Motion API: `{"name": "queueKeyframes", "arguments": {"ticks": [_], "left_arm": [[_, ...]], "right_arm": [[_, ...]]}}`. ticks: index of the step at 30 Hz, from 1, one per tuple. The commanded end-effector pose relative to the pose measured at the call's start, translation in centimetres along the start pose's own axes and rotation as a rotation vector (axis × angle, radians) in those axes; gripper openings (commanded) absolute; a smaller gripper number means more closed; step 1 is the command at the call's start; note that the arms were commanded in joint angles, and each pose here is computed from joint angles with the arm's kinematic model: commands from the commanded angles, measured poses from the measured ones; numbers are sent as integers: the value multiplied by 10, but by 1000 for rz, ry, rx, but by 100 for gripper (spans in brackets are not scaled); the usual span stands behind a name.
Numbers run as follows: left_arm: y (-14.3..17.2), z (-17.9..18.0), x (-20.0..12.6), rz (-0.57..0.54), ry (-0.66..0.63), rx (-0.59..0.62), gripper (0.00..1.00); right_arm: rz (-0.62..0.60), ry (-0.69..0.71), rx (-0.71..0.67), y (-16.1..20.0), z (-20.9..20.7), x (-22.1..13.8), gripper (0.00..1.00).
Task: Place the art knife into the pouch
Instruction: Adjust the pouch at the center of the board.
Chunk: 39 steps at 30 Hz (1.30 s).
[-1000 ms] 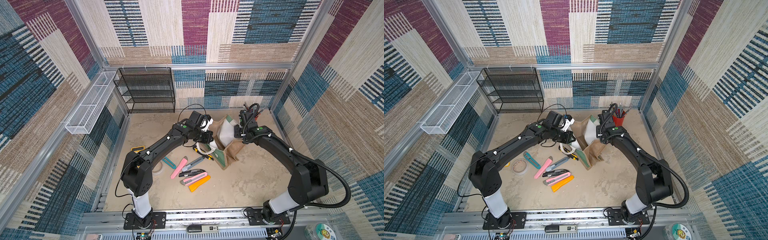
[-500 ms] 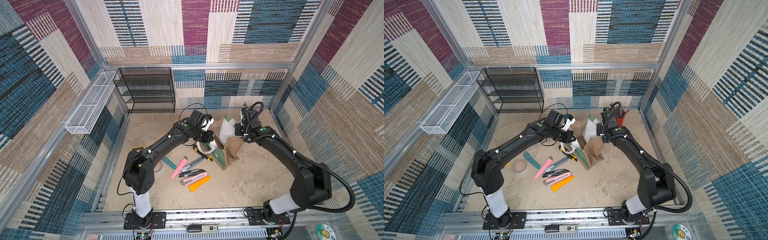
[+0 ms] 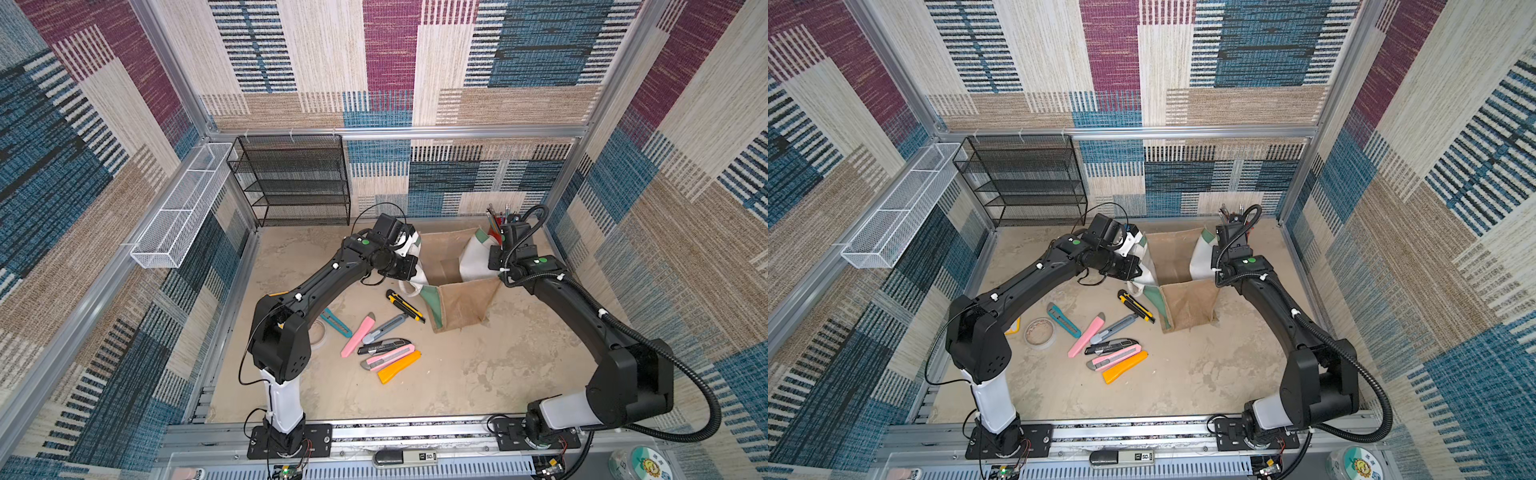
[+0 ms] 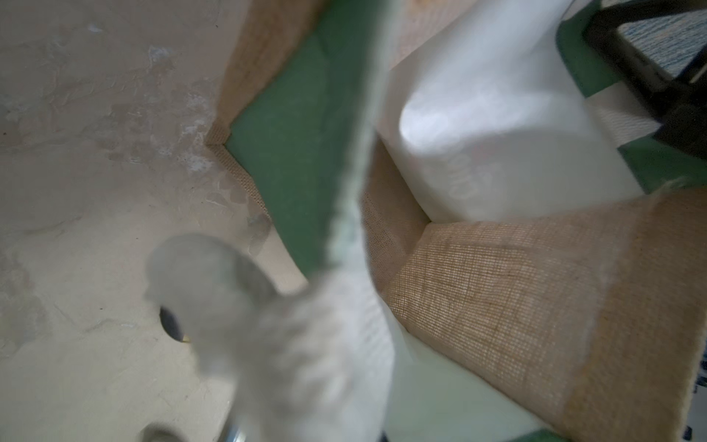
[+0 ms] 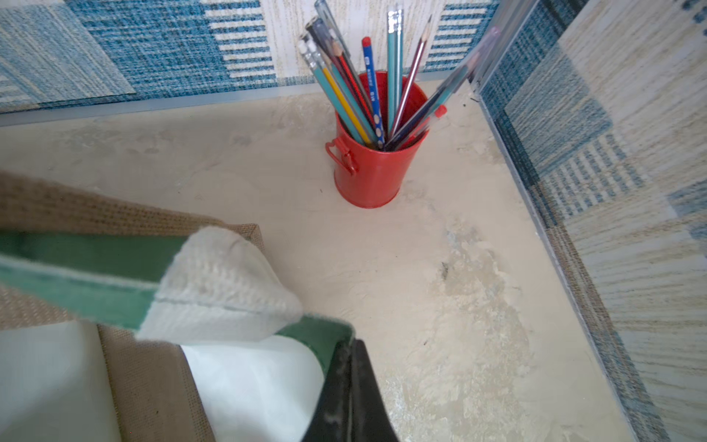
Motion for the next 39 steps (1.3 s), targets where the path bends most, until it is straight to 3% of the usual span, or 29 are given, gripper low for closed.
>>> {"name": "queueKeyframes", "arguments": {"ticks": [1,3,12,18,21,22,24,28,31,34,39], "left_arm": [[0,12,-6,18,-96,32,0],[-2,11,-9,14,-102,33,0],[-25,-9,-24,-61,7,30,3],[-37,-15,-28,-88,52,42,46],[-40,-19,-29,-95,79,41,58],[-41,-20,-31,-100,82,41,58],[-42,-22,-40,-119,74,44,60],[-39,-25,-66,-160,4,69,62],[-25,-26,-89,-181,-68,82,65],[-4,-28,-106,-178,-102,80,67],[45,-25,-114,-81,-133,52,67]], "right_arm": [[-10,154,-28,0,-18,-1,0],[-7,149,-29,0,-17,0,0],[29,-155,10,2,9,-12,1],[39,-199,17,-2,15,-14,1],[36,-211,22,-3,16,-17,2],[37,-217,25,-3,16,-17,4],[32,-251,34,-5,18,-22,18],[14,-284,47,-8,20,-29,22],[12,-290,46,-10,21,-29,31],[19,-307,37,-8,23,-27,46],[6,-331,32,-12,25,-32,48]]}}
Point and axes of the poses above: each gripper's point midway between its finger pads, its own x axis out along the fingers, its own z axis along the line the jaws close on, y = z × x, the point moved 7 cm from there along -x, back along the fingers, and after that the axes turned 10 degrees about x, right-handed, at the moved point
